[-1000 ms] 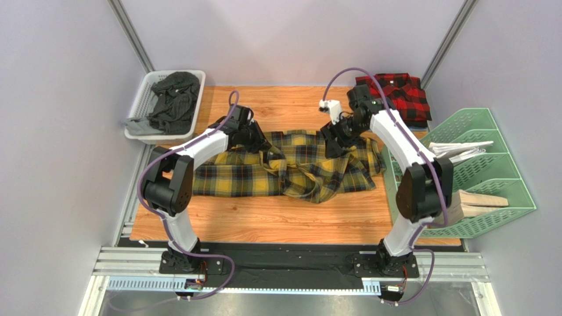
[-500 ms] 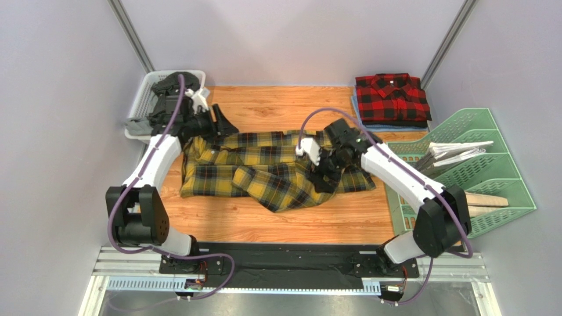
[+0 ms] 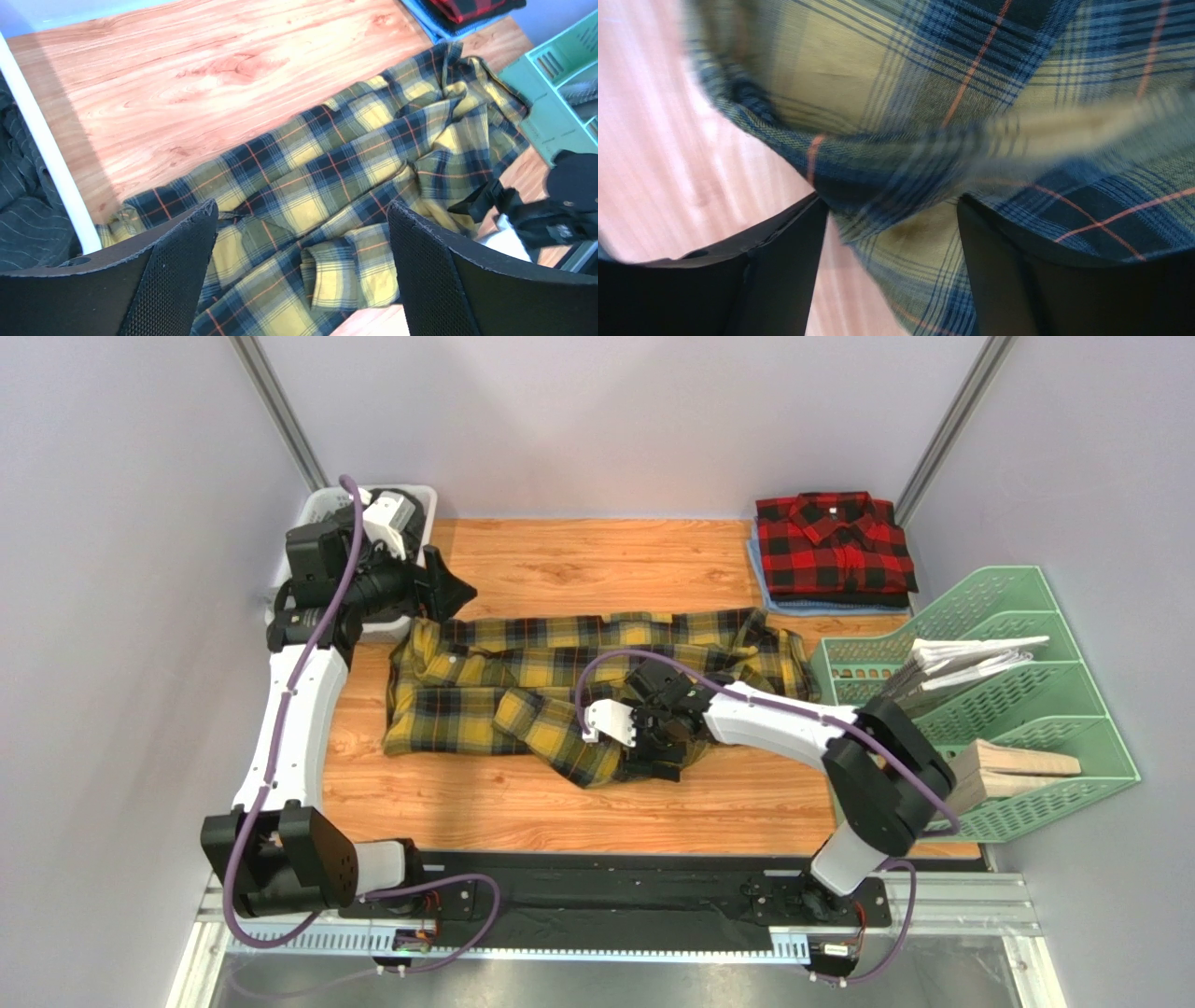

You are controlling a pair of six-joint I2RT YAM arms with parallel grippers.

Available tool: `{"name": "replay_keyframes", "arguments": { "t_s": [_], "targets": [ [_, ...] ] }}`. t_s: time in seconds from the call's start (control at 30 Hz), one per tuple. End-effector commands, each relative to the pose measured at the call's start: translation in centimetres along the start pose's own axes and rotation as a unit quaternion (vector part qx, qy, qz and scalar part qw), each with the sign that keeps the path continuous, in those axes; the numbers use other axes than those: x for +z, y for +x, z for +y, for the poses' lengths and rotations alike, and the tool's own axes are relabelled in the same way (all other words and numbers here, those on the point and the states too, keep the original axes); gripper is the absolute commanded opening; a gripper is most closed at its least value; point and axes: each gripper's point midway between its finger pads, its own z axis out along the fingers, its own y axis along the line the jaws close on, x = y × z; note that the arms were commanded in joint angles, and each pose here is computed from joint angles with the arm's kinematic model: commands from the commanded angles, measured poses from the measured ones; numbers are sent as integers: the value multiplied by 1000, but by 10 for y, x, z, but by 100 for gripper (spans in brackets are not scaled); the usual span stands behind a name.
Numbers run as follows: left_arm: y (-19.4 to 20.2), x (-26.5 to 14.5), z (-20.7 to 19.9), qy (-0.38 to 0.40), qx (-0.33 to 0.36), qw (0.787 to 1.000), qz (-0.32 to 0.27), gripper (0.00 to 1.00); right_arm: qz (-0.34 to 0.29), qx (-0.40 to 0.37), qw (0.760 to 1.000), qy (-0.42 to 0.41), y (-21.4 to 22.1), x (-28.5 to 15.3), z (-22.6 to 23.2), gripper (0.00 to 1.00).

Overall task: Fold and stack the long sleeve shirts
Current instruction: Fold the shirt

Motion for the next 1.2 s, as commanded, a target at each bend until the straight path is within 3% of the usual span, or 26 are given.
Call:
{"name": "replay_keyframes", "arguments": {
  "t_s": [0.0,0.1,0.17,0.3,0.37,0.53,0.6,0.63,0.77,0.9,1.03,1.1,1.17],
  "targets": [
    [15,-4,4,15,17,999,28,92,1,-6,998,70,-12,7,-37,43],
    [12,-12,3,9,38,999,19,93,-12,6,997,80,-25,-11,-49,12],
    [7,-17,-4,27,75,997,15,96,-25,6,996,89,-39,-40,-59,6],
    [15,-20,-10,54,104,992,40,99,-34,-3,997,68,-44,-86,-68,6],
    [18,-22,-24,104,131,985,36,99,-30,-5,998,62,-41,-91,-81,7],
    [34,-16,-28,143,197,970,21,99,-9,-15,999,32,-21,-101,-143,12],
    [46,-14,-26,150,215,964,39,99,24,10,998,-59,0,-89,-134,23],
    [49,-14,-23,148,221,963,47,99,12,3,999,-51,-12,-103,-149,25],
    [66,-12,-18,143,237,958,71,99,1,22,990,-140,-13,-97,-116,26],
    [115,-10,2,123,262,939,183,99,3,12,986,-164,-12,-84,-87,22],
    [177,-13,22,158,222,911,309,81,14,48,981,-188,-6,-77,-76,23],
    [194,-17,30,164,229,897,341,75,26,67,978,-195,-1,-76,-75,28],
    [208,-14,42,156,240,889,357,70,27,78,977,-198,2,-73,-76,22]
  ]
}}
